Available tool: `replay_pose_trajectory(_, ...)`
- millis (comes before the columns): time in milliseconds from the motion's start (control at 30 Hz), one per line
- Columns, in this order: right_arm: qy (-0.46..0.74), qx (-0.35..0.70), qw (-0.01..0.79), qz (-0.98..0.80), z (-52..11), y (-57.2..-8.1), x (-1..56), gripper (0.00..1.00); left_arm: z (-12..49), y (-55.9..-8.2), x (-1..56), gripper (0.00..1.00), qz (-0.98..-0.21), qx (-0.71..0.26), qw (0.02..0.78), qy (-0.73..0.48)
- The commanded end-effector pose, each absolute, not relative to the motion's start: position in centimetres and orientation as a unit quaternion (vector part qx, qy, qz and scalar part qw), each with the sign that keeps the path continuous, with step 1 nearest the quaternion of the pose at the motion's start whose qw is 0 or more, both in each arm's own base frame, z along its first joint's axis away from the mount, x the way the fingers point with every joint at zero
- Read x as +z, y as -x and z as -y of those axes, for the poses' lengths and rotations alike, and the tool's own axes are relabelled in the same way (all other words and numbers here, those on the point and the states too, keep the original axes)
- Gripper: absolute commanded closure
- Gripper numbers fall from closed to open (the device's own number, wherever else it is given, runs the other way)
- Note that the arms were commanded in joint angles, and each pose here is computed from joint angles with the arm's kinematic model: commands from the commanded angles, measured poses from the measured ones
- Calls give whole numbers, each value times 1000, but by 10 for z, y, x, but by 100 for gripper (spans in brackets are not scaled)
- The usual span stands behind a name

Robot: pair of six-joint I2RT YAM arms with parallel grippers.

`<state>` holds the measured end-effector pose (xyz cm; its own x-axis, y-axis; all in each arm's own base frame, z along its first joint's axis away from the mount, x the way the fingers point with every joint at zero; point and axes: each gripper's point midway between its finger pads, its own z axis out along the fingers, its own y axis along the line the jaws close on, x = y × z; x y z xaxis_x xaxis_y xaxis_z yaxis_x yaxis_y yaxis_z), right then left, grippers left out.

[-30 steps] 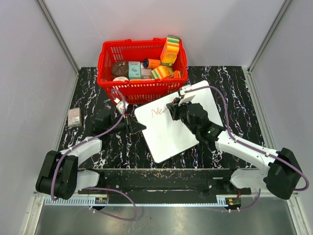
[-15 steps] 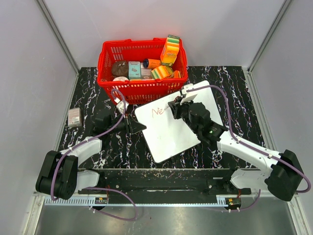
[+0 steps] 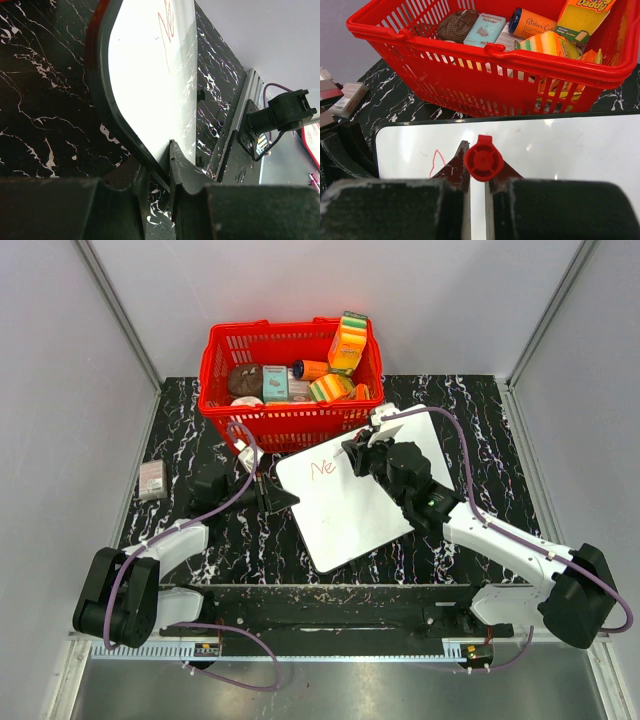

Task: Write a sentence on the whiteboard
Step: Write on the whiteboard with the whiteboard marker without the cap.

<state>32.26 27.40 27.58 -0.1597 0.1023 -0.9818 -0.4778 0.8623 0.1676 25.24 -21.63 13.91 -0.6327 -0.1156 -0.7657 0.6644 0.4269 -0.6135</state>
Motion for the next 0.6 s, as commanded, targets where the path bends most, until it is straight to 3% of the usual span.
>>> replay_pose_trajectory(0,127,235,649,-712,-277,-330,295,100,219,-248,120,100,-750,-471,397,-241)
replay_pose_trajectory(567,113,230,616,-745,-266,-324,255,100,219,-249,121,100,-750,-470,398,-241)
